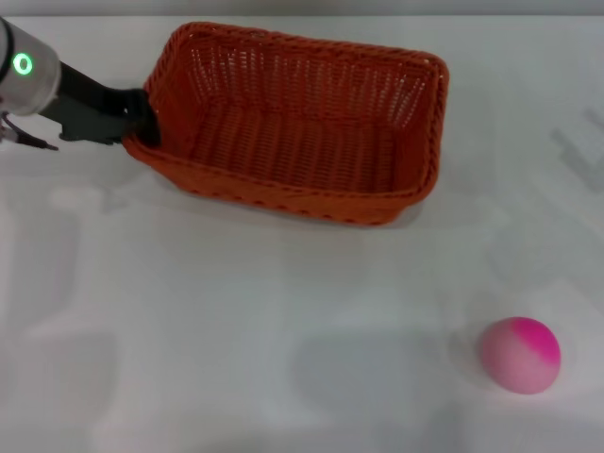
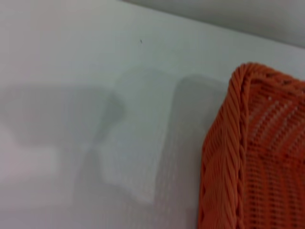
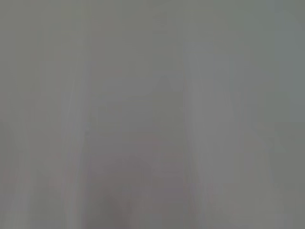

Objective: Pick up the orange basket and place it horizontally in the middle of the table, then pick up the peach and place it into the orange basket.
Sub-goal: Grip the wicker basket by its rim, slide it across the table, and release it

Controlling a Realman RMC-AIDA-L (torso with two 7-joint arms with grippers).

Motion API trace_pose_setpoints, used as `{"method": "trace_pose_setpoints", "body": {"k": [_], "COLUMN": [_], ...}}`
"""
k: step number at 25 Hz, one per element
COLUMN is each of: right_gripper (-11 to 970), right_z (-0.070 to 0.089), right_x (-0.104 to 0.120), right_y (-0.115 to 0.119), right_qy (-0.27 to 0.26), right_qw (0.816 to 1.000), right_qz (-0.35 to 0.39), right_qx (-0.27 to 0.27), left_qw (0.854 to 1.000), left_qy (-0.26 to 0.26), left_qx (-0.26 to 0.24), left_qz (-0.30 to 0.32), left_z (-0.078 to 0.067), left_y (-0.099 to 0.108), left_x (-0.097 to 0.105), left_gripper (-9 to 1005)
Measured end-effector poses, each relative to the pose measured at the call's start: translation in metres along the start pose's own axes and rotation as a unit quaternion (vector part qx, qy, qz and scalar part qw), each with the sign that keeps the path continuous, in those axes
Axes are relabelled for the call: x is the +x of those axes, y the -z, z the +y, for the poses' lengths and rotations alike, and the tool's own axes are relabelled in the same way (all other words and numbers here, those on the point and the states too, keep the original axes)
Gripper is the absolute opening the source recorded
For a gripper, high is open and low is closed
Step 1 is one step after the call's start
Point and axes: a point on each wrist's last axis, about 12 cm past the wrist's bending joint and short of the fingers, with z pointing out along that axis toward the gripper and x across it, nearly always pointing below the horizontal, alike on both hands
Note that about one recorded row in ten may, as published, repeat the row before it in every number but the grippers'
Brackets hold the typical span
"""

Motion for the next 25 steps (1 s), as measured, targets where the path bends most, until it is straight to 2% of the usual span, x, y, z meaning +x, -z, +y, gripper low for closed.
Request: {"method": "trace_pose_setpoints", "body": {"k": [5,16,25], "right_gripper": [646,645,644], "right_z": [-0.001,-0.001,-0.002], "right_x": [0.000,0.000,0.000], "right_y": [0.002,0.004,0.006], "right_qy": [0.002,0.004,0.005], "right_qw": [1.000,1.000,1.000], "right_qz": [0.004,0.009,0.012], "right_qx": [-0.002,-0.005,-0.006], "left_qw": [1.000,1.000,0.999], "left_qy": [-0.014,0.007,0.020], "left_qx": [-0.001,0.004,0.030], "left_qz": [0.017,0.015,0.005], "left_z": [-0.013,-0.018,-0.021], "left_y": [-0.007,-0.010,-0.011], "left_x": [0.006,0.006,0.004], "left_gripper": [181,180,180]}}
